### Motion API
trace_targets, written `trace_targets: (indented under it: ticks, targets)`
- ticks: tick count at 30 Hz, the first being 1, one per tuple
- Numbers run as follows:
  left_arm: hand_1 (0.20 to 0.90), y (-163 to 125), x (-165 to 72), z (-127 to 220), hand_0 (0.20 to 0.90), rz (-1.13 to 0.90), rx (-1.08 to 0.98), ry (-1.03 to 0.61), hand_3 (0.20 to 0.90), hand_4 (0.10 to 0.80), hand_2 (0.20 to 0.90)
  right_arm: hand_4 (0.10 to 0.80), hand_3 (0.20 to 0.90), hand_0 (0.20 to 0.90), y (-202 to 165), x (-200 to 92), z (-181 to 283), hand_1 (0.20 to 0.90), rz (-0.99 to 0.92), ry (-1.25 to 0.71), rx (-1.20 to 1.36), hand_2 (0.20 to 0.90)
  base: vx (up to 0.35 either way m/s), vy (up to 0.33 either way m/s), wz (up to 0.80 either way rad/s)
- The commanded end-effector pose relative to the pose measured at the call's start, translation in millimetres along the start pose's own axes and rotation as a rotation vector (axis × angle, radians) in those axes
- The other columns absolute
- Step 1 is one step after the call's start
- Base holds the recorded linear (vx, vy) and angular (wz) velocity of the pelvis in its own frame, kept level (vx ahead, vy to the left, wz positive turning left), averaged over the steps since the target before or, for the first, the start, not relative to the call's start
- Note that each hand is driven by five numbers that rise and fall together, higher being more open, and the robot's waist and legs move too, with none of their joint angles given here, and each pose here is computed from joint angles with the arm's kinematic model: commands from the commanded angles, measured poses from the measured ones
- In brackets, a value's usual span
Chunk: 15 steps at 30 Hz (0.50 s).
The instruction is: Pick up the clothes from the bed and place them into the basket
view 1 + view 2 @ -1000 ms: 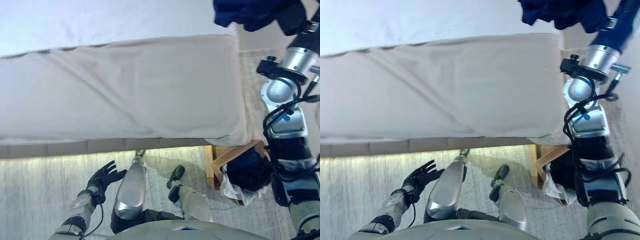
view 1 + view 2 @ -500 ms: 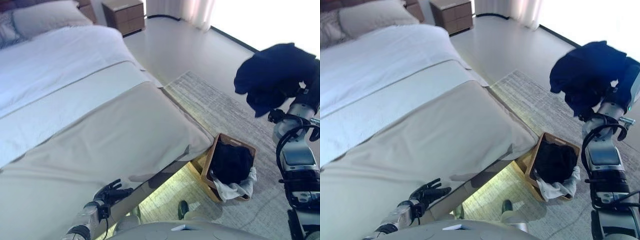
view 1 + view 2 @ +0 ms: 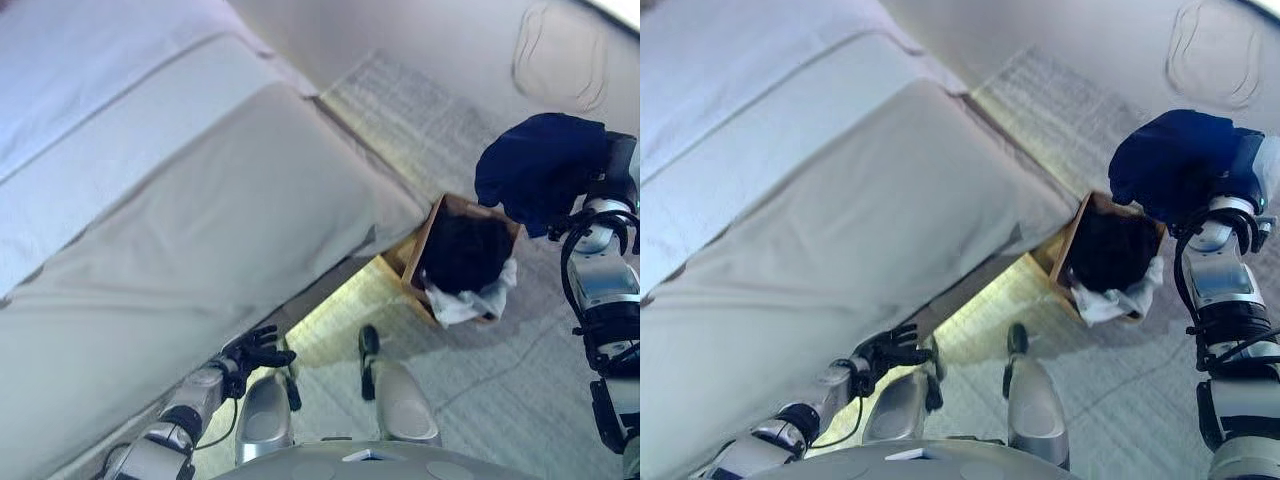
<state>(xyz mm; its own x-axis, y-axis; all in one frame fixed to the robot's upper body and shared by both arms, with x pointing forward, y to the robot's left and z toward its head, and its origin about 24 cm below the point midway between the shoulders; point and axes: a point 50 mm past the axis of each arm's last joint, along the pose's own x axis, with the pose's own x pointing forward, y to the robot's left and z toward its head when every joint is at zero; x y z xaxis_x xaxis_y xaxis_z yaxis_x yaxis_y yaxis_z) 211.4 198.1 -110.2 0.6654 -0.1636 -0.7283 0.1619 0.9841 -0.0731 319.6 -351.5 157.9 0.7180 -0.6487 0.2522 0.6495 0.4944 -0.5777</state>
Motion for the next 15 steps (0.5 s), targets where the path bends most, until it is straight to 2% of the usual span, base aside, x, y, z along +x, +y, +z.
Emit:
trace_targets:
  ticks: [1,2,3,4,10,15]
  targets:
    - [0.900,-7,0,20,0.900,-0.052,-0.010,-0.134,0.900,0.800,0.900,0.138,0.238,0.333,-33,24,54,0.333,-0.150,-0.161,-0.021,0.333,-0.161,0.001,-0.03]
    - [0.900,-8,1,23,0.900,-0.057,-0.012,-0.148,0.900,0.800,0.900,0.229,0.329,0.411,-33,25,55,0.411,-0.154,-0.159,-0.023,0.411,-0.110,0.009,-0.08]
    - [0.900,-10,1,27,0.900,-0.061,-0.017,-0.165,0.900,0.800,0.900,0.487,0.587,0.632,-34,28,57,0.632,-0.162,-0.152,-0.037,0.632,-0.129,0.031,-0.09]
    - [0.900,-11,1,33,0.900,-0.066,-0.023,-0.194,0.900,0.800,0.900,0.800,0.900,0.900,-36,32,58,0.900,-0.178,-0.121,-0.085,0.900,-0.121,0.034,-0.07]
    - [0.900,-2,-3,34,0.900,-0.057,-0.044,-0.201,0.900,0.800,0.900,0.800,0.900,0.900,-49,48,32,0.900,-0.153,0.128,-0.332,0.900,-0.069,0.039,-0.01]
    - [0.900,5,-6,28,0.900,-0.047,-0.065,-0.176,0.900,0.800,0.900,0.800,0.900,0.900,-59,52,25,0.900,-0.177,0.169,-0.355,0.900,-0.025,0.068,0.01]
